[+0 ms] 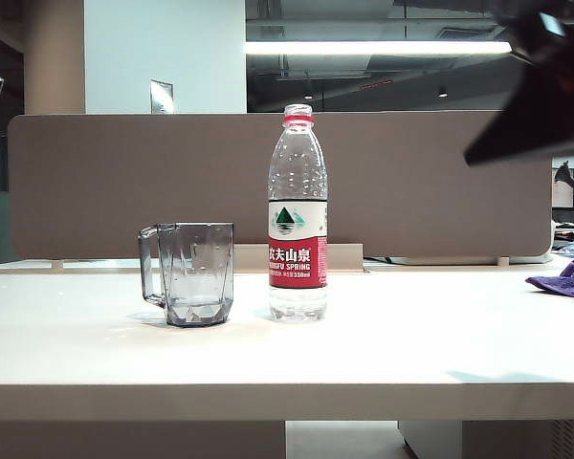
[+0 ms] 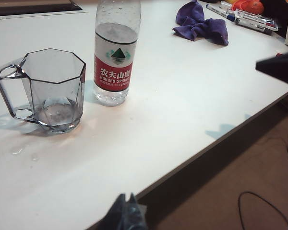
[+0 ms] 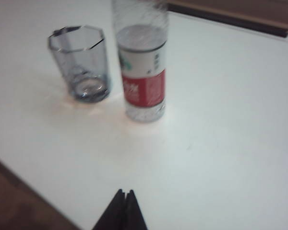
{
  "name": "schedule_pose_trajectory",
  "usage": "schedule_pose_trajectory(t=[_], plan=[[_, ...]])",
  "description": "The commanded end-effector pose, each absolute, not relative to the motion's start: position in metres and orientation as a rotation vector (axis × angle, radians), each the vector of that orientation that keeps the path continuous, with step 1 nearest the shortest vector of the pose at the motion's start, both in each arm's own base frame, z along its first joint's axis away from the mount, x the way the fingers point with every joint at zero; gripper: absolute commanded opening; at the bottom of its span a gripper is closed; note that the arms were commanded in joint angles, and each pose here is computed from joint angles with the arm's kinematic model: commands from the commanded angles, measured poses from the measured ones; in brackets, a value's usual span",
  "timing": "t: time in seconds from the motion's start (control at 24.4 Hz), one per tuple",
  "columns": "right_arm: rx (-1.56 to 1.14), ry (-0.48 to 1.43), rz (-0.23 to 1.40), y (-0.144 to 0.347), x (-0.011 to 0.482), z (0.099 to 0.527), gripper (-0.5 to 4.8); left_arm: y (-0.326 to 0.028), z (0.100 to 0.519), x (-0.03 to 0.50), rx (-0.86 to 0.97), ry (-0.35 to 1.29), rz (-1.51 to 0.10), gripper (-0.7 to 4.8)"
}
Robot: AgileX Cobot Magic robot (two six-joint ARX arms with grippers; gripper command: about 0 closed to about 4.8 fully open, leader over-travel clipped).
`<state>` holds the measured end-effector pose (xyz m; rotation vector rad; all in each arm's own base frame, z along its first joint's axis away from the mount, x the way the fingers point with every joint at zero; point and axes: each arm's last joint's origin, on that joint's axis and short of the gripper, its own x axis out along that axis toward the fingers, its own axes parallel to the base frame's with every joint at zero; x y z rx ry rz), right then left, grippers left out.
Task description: Pick up the mineral water bottle on the table and pour a little water into the mug.
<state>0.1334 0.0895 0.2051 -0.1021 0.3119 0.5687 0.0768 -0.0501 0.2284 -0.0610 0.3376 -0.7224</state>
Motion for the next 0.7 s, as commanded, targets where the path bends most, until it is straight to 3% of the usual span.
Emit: schedule_pose_trajectory(t=[0.04, 0.7], plan=[[-0.080, 0.276, 0.574, 0.083, 0.124, 0.199, -0.05, -0.050, 0.232, 0.077, -0.064, 0.319, -0.729, -0.04], [0.019, 0.204, 0.559, 0.065, 0.098, 0.148, -0.05, -0.050, 0.232, 0.077, -0.064, 0.319, -0.729, -0.04]])
